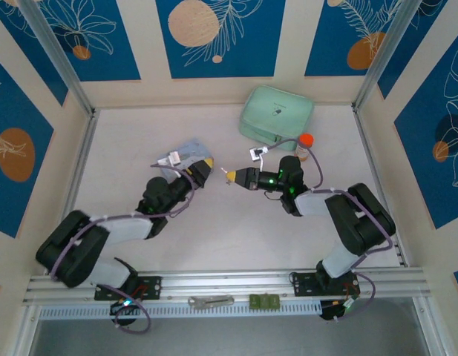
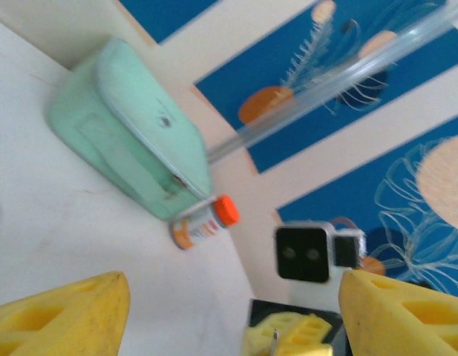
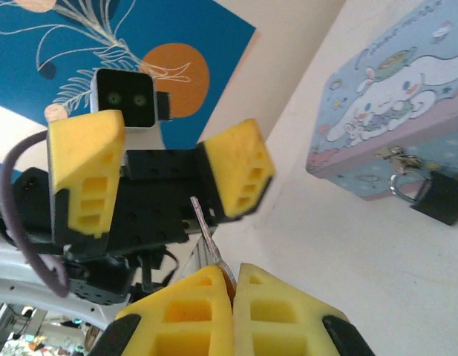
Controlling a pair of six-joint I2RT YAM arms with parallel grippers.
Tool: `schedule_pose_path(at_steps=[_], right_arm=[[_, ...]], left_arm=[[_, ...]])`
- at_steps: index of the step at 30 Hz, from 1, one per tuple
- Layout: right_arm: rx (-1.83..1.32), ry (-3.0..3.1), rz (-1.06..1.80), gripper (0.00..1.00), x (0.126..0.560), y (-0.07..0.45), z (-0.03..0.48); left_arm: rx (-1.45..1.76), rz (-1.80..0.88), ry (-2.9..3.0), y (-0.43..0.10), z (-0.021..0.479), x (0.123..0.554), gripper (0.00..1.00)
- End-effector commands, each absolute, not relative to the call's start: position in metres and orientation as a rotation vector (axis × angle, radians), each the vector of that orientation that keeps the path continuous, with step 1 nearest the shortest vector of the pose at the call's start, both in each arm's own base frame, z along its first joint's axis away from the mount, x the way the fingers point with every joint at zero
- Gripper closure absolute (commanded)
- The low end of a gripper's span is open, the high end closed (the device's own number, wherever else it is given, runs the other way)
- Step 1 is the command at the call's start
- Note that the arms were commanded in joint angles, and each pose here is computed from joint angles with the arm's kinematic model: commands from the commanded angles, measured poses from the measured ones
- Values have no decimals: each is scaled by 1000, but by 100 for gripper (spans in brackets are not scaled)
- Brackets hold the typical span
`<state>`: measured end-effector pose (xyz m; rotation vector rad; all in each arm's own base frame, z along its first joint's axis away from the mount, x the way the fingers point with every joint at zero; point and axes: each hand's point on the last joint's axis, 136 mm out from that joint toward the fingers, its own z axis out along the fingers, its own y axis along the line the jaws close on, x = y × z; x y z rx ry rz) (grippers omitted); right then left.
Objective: Unlock the padlock with the key
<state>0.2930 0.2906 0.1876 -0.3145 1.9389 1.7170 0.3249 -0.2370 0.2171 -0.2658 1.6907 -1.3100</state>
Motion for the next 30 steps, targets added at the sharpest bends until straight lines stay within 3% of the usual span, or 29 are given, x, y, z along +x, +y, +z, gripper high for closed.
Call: schedule_pose_path(at_steps=[1,7,14,30], right_arm=[[-373,2004,1589,100,287,284,182],[-409,2138,1324,100,291,273,173],[-413,2287,977,100,302,258,154],[-332,2384,973,100,308,258,126]], left_arm=[[-314,-1014,1928,-207,171,319,29],[-347,-787,2141,-180,127,296,41],[-440,-732,2191,-184,93,300,40],[-476,-667,2071,-214,73,361,42]])
